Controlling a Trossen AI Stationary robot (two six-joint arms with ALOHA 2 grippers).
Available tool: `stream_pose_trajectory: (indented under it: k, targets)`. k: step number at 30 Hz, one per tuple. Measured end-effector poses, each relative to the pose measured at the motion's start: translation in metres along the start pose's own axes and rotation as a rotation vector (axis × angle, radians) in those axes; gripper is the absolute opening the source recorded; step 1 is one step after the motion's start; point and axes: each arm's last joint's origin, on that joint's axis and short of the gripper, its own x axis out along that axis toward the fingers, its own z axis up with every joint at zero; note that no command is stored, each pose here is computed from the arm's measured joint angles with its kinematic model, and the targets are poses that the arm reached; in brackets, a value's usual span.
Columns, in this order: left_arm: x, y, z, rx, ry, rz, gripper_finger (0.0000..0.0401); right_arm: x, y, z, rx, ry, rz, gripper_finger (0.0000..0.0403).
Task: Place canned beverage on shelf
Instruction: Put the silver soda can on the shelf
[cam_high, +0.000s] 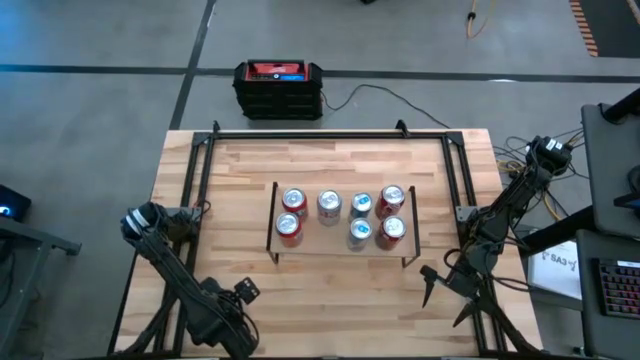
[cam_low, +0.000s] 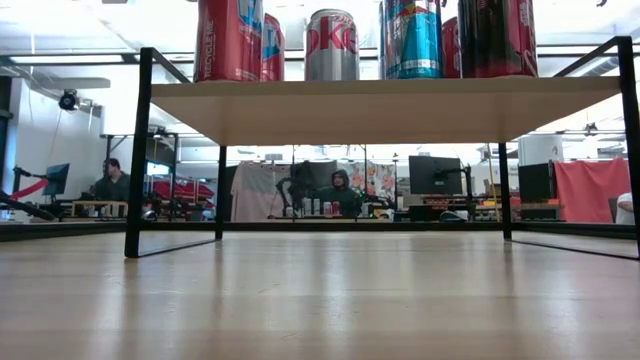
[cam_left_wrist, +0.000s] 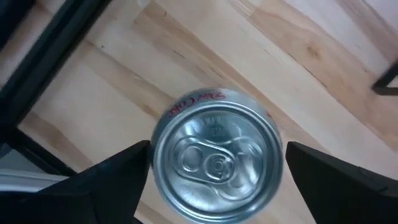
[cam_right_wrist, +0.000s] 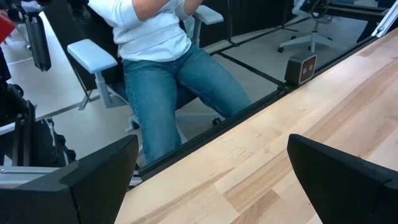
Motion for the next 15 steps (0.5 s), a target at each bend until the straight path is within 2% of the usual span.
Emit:
stream_pose_trajectory:
  k: [9, 15]
  targets:
    - [-0.0002, 0.0005, 0.0003, 0.001, -0.002, 0.016, 0.0281, 0.0000, 0.0000, 0.0000, 0.000, 0.000, 0.000, 0.0400]
    - [-0.0030, 0.0005, -0.0026, 0.010, 0.032, 0.015, 0.0281, -0.0001, 0.0000, 0.0000, 0.000, 0.000, 0.000, 0.0400]
